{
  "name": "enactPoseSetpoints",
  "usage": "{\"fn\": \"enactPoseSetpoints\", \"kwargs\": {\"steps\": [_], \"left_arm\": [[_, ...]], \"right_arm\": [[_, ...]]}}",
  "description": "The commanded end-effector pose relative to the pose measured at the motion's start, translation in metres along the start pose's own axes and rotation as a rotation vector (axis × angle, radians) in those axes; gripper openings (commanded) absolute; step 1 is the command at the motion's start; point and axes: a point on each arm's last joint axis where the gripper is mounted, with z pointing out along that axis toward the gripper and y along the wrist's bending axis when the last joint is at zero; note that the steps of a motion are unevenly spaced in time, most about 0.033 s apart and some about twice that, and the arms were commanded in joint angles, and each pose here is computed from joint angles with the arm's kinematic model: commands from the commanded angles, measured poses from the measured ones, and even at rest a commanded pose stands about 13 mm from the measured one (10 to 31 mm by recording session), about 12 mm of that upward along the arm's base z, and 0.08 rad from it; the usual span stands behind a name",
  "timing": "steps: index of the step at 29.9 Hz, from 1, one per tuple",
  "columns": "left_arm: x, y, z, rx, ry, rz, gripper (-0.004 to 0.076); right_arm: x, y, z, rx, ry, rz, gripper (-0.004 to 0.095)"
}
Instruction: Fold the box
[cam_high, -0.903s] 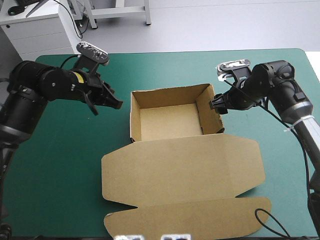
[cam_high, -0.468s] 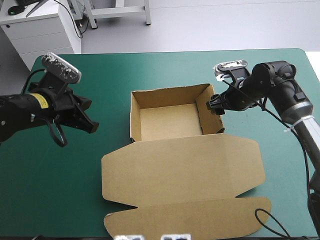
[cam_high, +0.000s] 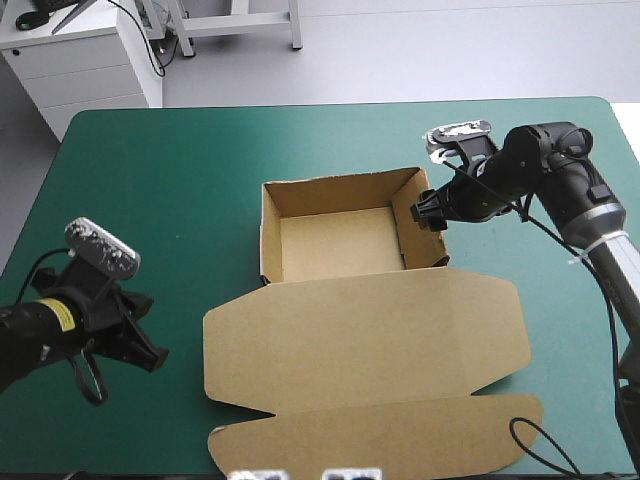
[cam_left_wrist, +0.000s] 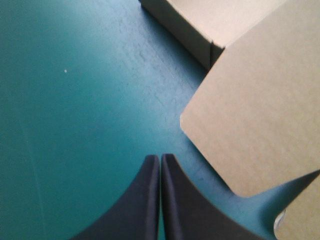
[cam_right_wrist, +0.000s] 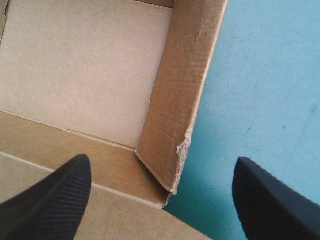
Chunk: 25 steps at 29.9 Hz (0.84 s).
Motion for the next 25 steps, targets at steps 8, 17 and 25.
{"fn": "enactPoseSetpoints", "kwargs": {"steps": [8,17,25], "left_arm": [[0.056,-0.011,0.023,-0.022,0.022,-0.036,-0.0008],[0.072,-0.015,0.034,-0.018,0.039,-0.043,-0.0008],[0.072,-0.015,0.035,-0.018,0.038,-0.043,-0.0008]], "right_arm": [[-0.018,-0.007,0.028,0.003,-0.038,-0.011,0.0715],[-0.029,-0.019,0.092,0.014,0.024,0.006,0.0714],[-0.028,-0.022,0.114,0.006,0.060,0.026,0.0374]]}}
